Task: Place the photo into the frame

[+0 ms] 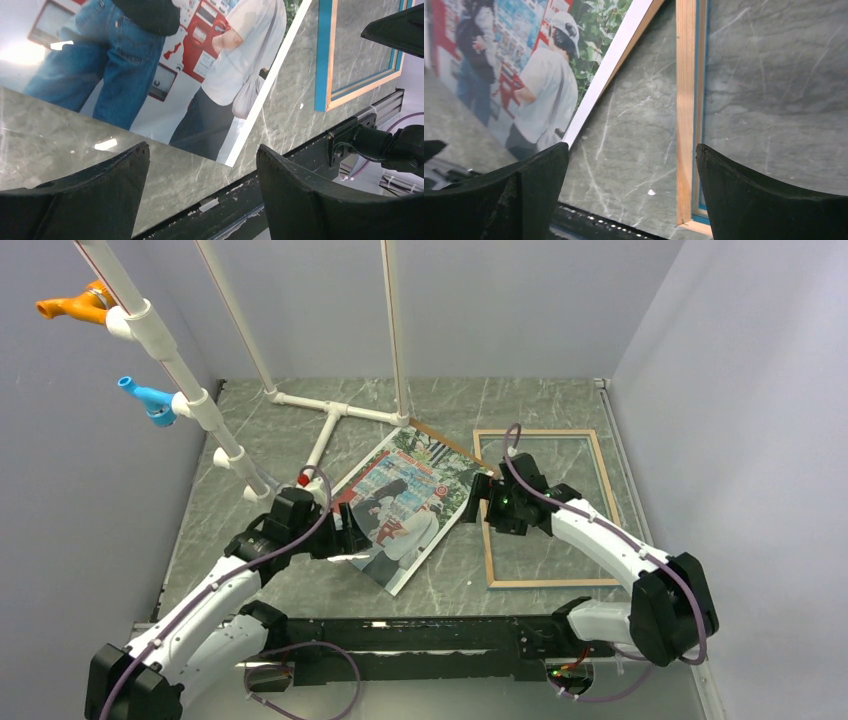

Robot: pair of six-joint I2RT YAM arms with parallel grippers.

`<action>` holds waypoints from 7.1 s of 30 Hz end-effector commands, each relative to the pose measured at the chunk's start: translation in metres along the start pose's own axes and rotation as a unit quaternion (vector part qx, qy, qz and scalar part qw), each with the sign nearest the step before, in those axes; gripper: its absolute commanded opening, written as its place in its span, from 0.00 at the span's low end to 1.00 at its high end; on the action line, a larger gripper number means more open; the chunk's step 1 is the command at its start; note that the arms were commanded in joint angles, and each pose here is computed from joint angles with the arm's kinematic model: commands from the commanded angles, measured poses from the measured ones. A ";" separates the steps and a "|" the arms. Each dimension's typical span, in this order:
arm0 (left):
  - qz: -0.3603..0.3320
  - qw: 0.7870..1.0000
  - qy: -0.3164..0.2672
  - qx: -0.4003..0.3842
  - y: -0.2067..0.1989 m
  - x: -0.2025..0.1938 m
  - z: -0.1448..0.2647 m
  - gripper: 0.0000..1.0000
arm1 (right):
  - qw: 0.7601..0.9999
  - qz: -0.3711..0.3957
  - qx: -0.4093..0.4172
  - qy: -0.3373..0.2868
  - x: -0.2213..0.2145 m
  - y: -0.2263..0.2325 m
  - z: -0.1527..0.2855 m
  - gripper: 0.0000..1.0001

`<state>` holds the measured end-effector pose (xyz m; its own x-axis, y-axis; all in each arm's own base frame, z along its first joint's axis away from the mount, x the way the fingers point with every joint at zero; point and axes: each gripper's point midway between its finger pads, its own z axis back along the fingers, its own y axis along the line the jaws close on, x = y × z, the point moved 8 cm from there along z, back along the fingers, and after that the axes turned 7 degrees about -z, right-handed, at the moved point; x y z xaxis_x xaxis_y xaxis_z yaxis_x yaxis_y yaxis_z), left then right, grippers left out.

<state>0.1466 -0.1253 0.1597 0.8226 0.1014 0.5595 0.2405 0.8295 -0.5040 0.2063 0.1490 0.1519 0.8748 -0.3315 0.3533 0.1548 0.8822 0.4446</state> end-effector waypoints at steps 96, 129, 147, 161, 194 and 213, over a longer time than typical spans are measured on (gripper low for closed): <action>0.233 0.970 -0.010 -0.064 0.006 -0.083 -0.034 0.67 | 0.941 -0.106 0.304 0.108 -0.068 0.071 -0.019 1.00; 0.210 0.976 -0.010 -0.058 0.008 -0.084 -0.036 0.67 | 0.952 -0.166 0.252 0.052 -0.066 0.047 -0.051 0.99; 0.165 0.986 -0.004 -0.004 0.014 -0.081 -0.025 0.71 | 0.979 -0.120 0.146 -0.082 0.079 -0.001 0.000 1.00; 0.160 0.987 0.009 -0.001 0.017 -0.086 -0.031 0.71 | 0.978 -0.131 0.156 -0.035 0.172 -0.011 -0.059 0.99; 0.146 0.989 0.027 0.005 0.016 -0.086 -0.036 0.72 | 0.968 -0.099 0.230 0.007 0.195 0.024 -0.101 0.87; 0.143 0.989 0.029 0.004 0.016 -0.087 -0.034 0.71 | 0.969 -0.032 0.245 0.002 0.179 0.054 -0.070 0.88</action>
<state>0.1016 -0.1453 0.0873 0.8739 0.3318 0.3553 -0.0048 0.7367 -0.6762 0.4133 0.1589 0.1451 0.8857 -0.4001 0.2355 0.0706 0.6173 0.7836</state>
